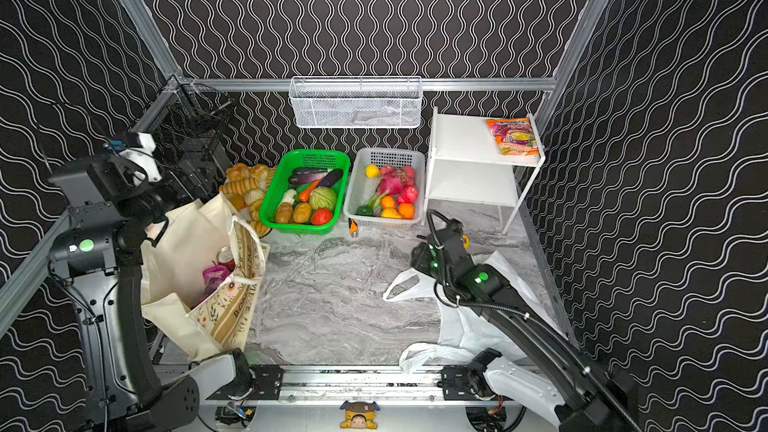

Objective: Place the mixed food into the grocery bags and tie them

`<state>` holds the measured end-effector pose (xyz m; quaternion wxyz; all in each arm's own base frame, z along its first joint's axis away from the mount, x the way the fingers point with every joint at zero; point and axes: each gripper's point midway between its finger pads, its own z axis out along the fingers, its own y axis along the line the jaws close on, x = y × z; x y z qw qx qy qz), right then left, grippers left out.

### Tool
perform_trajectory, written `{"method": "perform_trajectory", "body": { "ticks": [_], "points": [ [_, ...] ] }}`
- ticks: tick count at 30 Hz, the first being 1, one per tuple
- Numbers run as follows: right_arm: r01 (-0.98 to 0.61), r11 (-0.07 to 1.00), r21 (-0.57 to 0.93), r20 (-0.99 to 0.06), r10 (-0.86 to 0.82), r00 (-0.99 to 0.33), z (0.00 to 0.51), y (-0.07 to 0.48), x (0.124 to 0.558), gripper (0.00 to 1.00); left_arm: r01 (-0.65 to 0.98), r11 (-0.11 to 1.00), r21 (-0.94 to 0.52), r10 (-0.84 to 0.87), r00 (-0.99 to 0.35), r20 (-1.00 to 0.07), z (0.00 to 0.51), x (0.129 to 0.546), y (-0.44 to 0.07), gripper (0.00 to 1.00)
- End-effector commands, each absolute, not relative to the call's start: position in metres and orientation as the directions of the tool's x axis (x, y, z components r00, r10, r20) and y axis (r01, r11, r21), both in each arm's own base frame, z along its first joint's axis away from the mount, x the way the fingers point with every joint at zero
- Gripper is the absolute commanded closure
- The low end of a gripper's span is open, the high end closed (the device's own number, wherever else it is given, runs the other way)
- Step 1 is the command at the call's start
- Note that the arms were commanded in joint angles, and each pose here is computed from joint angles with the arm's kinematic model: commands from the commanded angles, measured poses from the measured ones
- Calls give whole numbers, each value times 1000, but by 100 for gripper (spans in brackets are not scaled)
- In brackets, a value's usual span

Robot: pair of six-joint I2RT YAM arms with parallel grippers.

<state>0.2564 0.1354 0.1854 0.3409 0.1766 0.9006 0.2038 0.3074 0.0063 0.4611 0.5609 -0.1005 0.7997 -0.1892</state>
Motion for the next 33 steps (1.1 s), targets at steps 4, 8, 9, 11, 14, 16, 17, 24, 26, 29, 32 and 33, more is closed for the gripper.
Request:
{"method": "perform_trajectory", "body": {
  "ticks": [4,8,9,11,14,16,17,24,26,29,32,33],
  "points": [
    [458,818,347,-474,574,-667,123,64,199,39,483,758,-437,-209,-456,-865,488,290,-103,12],
    [520,785,337,-402,619,-674,95,59,179,37,636,637,-434,-38,-537,-843,466,267,-180,13],
    [526,782,334,-392,623,-677,89,59,177,36,665,612,-429,8,-547,-837,458,259,-197,13],
    [541,783,309,-382,623,-683,79,57,174,34,683,616,-393,113,-571,-813,430,248,-225,13],
    [552,800,235,-389,598,-701,71,51,173,29,725,591,-354,265,-589,-763,388,223,-267,13],
    [556,813,172,-397,573,-717,70,47,173,28,737,582,-344,324,-598,-733,364,210,-286,13],
    [557,819,139,-404,561,-723,70,44,174,23,737,580,-347,341,-606,-719,354,205,-294,13],
    [546,836,47,-373,522,-767,52,48,181,13,717,587,-374,343,-640,-688,315,198,-322,14],
    [547,837,14,-361,515,-778,44,47,180,17,708,599,-374,331,-644,-690,311,202,-324,15],
    [523,852,-27,-350,481,-803,38,46,180,33,709,605,-361,330,-636,-698,311,204,-324,15],
    [503,864,-37,-347,461,-817,39,48,181,56,706,624,-335,334,-628,-703,308,209,-321,16],
    [486,874,-20,-345,450,-824,40,52,184,62,703,631,-328,334,-628,-702,307,210,-320,16]
  ]
}}
